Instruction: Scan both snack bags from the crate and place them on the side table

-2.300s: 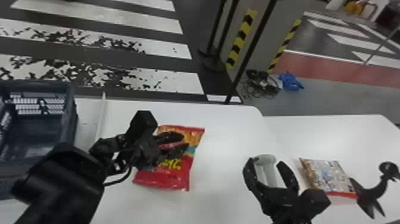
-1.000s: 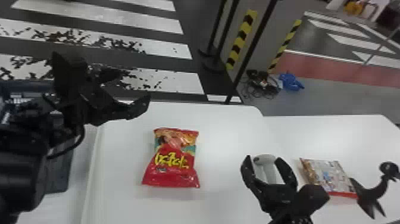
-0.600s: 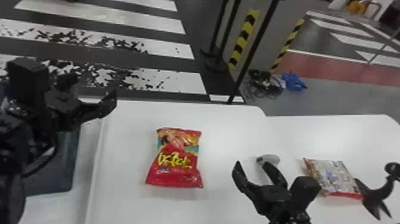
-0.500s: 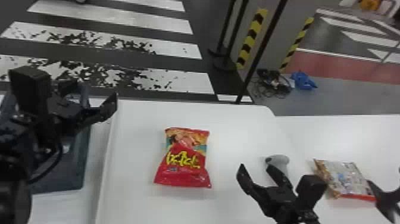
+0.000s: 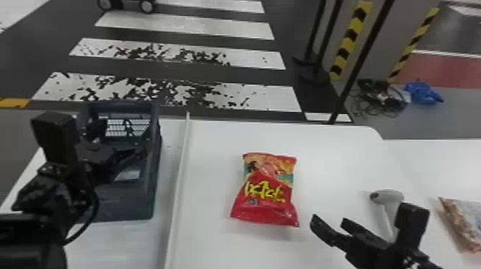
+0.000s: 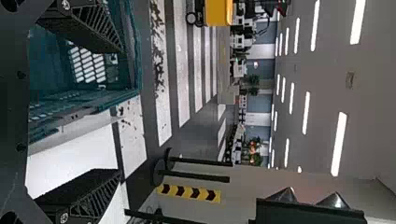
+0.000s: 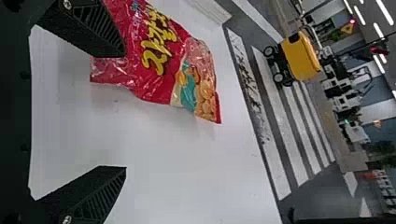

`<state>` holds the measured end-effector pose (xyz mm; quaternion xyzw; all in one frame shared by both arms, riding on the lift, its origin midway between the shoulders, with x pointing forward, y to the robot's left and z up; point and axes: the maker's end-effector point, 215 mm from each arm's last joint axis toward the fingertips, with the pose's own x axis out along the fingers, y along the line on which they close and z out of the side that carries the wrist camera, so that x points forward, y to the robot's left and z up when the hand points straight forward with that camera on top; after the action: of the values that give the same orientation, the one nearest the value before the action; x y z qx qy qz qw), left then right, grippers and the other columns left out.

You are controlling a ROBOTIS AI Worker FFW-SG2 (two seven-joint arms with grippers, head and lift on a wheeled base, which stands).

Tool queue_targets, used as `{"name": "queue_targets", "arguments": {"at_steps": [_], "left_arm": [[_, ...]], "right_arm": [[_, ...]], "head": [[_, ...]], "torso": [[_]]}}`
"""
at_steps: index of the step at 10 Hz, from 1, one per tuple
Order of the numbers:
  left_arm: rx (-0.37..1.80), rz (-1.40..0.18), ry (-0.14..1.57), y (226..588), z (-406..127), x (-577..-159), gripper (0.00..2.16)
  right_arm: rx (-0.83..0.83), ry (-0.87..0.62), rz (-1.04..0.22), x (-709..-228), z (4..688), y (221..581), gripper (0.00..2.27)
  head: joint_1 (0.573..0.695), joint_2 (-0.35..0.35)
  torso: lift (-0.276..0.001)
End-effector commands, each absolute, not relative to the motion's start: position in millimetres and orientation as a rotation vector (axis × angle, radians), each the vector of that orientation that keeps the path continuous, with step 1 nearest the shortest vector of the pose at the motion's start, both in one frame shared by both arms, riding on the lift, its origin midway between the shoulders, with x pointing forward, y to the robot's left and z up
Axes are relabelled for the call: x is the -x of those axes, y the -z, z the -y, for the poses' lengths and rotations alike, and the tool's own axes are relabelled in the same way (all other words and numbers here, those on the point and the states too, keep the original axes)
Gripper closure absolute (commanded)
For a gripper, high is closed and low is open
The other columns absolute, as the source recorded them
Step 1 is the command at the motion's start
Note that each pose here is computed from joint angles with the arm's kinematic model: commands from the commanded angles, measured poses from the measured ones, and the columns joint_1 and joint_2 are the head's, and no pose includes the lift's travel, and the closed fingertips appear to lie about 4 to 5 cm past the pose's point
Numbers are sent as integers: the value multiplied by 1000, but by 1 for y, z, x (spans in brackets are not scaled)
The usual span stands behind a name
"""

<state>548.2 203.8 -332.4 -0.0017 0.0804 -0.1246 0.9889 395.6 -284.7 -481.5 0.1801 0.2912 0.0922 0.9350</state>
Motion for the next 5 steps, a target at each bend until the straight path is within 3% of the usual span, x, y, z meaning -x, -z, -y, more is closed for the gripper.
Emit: {"name": "queue_targets", "arguments": {"at_steps": [1, 5], "left_arm": [[10, -175, 216, 340, -215, -540, 83], [23, -185, 215, 343, -215, -532, 83]], "right_arm": [[-496, -227, -711, -391, 276, 488, 63], [-677, -329, -848, -396, 241, 474, 63]], "head": [[695, -108], [695, -52]], "torso": [[-98], [-98]]}}
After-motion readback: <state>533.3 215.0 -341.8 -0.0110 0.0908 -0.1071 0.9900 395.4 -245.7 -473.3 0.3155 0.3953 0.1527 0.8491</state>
